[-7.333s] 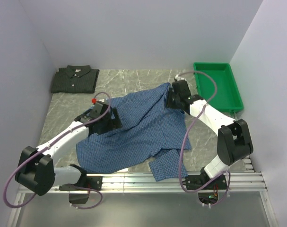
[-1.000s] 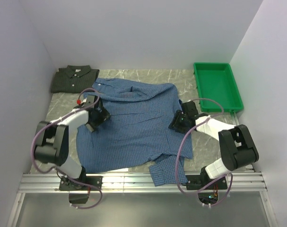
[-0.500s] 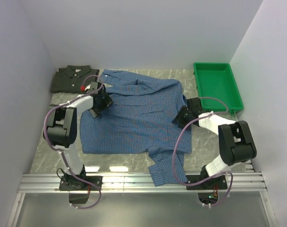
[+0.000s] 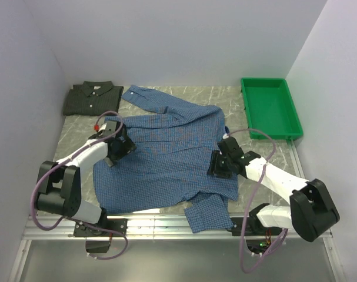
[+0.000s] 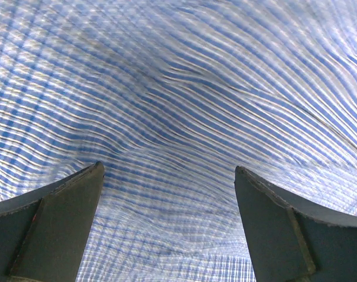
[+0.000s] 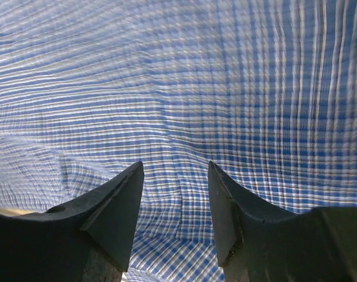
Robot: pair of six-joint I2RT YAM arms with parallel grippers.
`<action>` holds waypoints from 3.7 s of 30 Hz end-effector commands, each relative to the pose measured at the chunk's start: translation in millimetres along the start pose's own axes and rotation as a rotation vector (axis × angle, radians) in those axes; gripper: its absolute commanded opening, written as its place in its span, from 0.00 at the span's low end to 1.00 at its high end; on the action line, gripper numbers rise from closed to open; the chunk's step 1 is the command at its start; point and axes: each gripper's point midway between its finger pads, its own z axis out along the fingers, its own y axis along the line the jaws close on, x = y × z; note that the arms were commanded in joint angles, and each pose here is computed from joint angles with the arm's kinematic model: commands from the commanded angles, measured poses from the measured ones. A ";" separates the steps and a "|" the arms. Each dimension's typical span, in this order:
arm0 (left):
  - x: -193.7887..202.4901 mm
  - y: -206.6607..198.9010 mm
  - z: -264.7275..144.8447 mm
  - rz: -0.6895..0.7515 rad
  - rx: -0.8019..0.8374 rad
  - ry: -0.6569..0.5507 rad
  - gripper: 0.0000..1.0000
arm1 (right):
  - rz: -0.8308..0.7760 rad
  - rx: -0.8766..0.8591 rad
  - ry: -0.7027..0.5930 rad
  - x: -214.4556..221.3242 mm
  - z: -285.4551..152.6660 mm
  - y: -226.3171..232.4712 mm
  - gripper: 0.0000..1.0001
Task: Fold and stack the long sleeve shirts
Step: Flatten the shirt out
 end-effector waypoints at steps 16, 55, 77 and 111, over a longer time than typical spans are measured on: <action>107.4 -210.4 11.1 0.670 0.292 0.043 0.99 | -0.416 -0.072 -0.514 -245.7 -40.4 127.3 0.56; 252.6 -83.7 -70.1 0.858 0.468 0.460 0.99 | -0.258 0.048 -0.034 -243.4 162.2 84.5 0.57; 183.7 -165.8 -119.9 0.796 0.564 0.203 0.99 | -0.012 -0.101 -0.328 -335.8 33.9 53.2 0.57; -149.4 -127.3 48.1 0.166 0.048 -0.150 0.98 | 0.315 0.243 -0.306 -150.8 1.3 -83.1 0.51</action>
